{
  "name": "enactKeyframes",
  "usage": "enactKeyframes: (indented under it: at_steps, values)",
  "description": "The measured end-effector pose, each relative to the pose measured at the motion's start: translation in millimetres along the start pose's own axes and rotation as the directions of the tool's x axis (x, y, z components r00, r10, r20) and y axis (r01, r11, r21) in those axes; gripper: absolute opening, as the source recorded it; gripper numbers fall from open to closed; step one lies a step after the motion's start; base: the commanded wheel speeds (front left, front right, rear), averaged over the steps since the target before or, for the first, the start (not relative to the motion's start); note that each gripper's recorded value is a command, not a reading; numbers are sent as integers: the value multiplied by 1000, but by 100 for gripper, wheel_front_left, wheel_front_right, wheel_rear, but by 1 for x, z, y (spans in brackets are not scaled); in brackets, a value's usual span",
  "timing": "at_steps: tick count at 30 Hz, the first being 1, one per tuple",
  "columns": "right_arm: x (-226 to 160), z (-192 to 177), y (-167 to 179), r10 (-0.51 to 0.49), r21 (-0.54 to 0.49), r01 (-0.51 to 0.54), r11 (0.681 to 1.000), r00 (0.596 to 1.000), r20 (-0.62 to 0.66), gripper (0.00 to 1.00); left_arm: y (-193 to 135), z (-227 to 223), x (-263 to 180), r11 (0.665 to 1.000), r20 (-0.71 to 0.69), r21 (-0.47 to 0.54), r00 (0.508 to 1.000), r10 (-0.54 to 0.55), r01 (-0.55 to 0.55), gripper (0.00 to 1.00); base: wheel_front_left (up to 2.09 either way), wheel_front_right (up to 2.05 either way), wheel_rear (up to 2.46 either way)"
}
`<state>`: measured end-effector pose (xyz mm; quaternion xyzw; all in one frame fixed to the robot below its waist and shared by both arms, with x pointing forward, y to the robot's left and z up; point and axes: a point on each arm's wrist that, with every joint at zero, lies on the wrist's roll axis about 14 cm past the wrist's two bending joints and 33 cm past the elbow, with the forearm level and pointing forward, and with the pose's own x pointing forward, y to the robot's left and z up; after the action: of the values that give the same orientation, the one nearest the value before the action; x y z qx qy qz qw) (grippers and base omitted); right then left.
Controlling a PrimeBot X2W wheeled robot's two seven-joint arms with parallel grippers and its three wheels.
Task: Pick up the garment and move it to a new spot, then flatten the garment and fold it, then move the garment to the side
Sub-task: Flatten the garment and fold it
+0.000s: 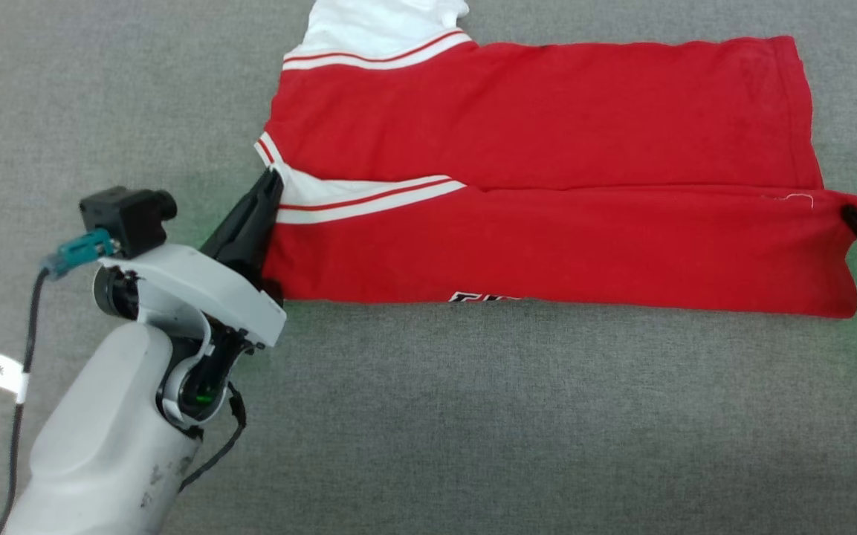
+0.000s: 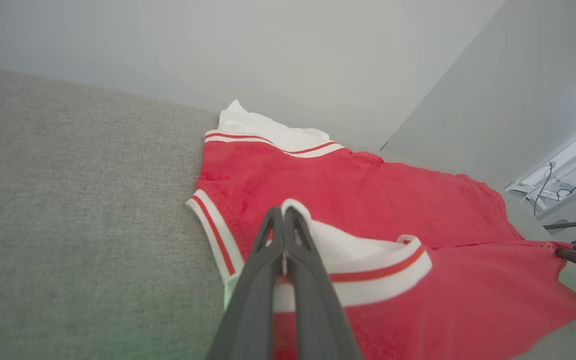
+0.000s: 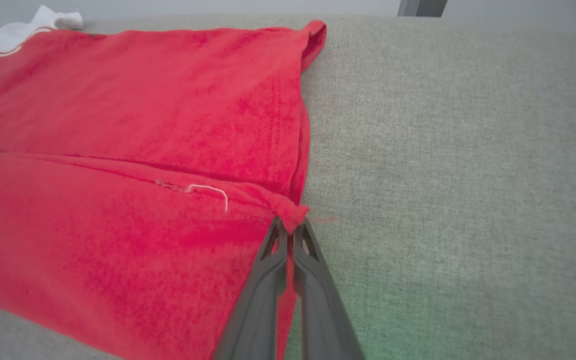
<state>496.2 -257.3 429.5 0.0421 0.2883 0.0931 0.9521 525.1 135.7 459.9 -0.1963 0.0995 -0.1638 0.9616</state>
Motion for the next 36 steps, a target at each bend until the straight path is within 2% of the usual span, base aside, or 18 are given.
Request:
enactKeyframes:
  at_steps: [4,9,10,11,12,13,14,17,22,25,29,32,36]
  values:
    - [6,-6,-1,-2,13,2,1000,1000,1,0,14,-17,2,999,-50,30,998,39,-37,0,0,0,0]
    - [8,-4,0,2,16,-2,1000,1000,17,0,16,-26,0,998,-65,31,997,51,-49,0,0,0,0]
    - [8,-2,1,3,14,-3,1000,1000,20,6,16,-27,-1,998,-69,36,996,53,-50,0,0,0,0]
    - [7,-1,2,4,11,-4,1000,1000,26,32,16,-28,-2,998,-76,44,996,53,-49,13,0,0,0]
    - [7,1,2,4,9,-4,1000,1000,31,45,15,-29,-4,998,-84,50,995,52,-48,33,0,0,0]
    - [6,2,2,3,7,-3,1000,999,39,88,15,-27,-5,997,-80,57,995,52,-48,63,0,0,0]
    - [5,5,3,3,6,-3,1000,999,51,100,15,-24,-6,997,-74,68,996,53,-48,100,0,0,0]
    - [0,13,5,7,6,-7,1000,996,89,100,15,-6,-10,993,-46,110,998,48,-43,100,0,0,0]
    - [-14,39,10,17,-1,-18,1000,981,196,100,16,34,-20,969,-39,247,999,34,-23,100,0,0,0]
    - [-25,48,13,22,0,-23,1000,970,243,100,12,53,-29,933,-94,361,995,33,3,100,0,0,0]
    - [-38,61,20,40,-1,-41,999,954,298,100,6,63,-42,889,-225,456,972,62,49,100,0,0,0]
    - [-45,62,24,49,-2,-51,999,949,312,100,2,47,-56,886,-398,452,912,101,100,100,0,0,0]
    - [-49,63,28,60,-8,-60,998,946,319,100,2,9,-82,902,-648,403,744,163,153,100,0,0,0]
